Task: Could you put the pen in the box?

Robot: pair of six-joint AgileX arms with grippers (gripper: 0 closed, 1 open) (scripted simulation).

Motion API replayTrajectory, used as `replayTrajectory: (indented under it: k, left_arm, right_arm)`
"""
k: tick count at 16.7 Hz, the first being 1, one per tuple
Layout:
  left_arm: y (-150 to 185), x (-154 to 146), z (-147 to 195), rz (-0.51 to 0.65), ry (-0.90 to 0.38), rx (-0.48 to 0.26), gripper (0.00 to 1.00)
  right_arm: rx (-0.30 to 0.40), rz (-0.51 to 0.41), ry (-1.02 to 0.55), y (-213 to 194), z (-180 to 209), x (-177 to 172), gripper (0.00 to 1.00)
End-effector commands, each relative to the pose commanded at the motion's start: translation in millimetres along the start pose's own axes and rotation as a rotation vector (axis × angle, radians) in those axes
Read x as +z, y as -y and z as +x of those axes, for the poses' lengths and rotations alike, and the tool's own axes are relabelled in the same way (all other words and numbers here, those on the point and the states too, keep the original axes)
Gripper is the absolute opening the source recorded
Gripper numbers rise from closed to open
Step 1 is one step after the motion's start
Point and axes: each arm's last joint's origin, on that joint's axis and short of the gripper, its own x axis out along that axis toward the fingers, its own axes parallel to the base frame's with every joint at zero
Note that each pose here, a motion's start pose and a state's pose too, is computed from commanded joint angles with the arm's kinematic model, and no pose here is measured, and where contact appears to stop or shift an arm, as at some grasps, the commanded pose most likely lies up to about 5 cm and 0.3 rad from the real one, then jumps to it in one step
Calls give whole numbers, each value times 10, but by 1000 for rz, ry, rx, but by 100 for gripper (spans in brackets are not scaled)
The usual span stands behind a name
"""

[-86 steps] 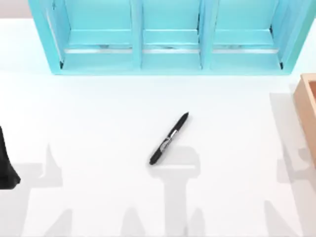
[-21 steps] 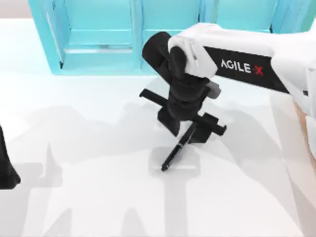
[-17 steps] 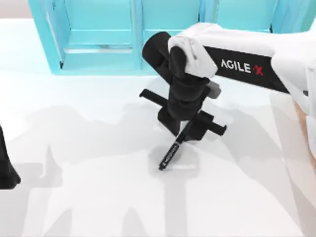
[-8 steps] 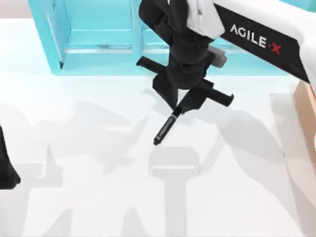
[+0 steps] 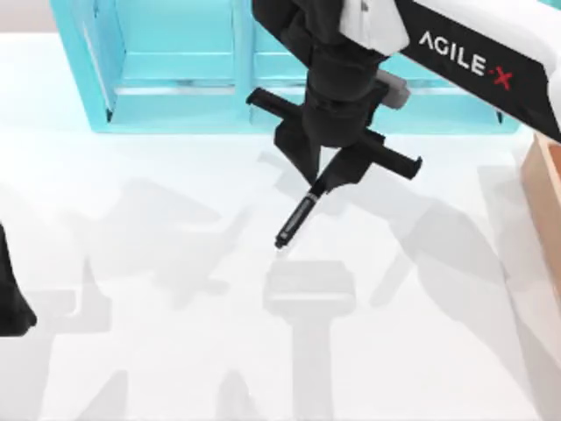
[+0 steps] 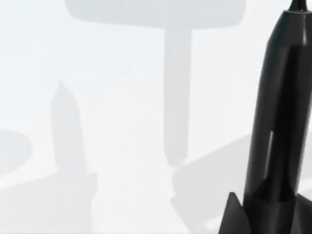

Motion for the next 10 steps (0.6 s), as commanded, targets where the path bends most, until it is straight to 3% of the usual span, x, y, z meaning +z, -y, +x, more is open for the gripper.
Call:
replayTrajectory:
  k: [3,5,10]
  left_arm:
    - [0,0,0,0,0,0,100]
    - [0,0,0,0,0,0,100]
    - [0,0,0,0,0,0,100]
  right_arm:
    - [-4,83,1,253,-55,359,0]
    - [-10,186,3,600,-113,757,0]
    - [-38,581,9,2190,-276,1788,0]
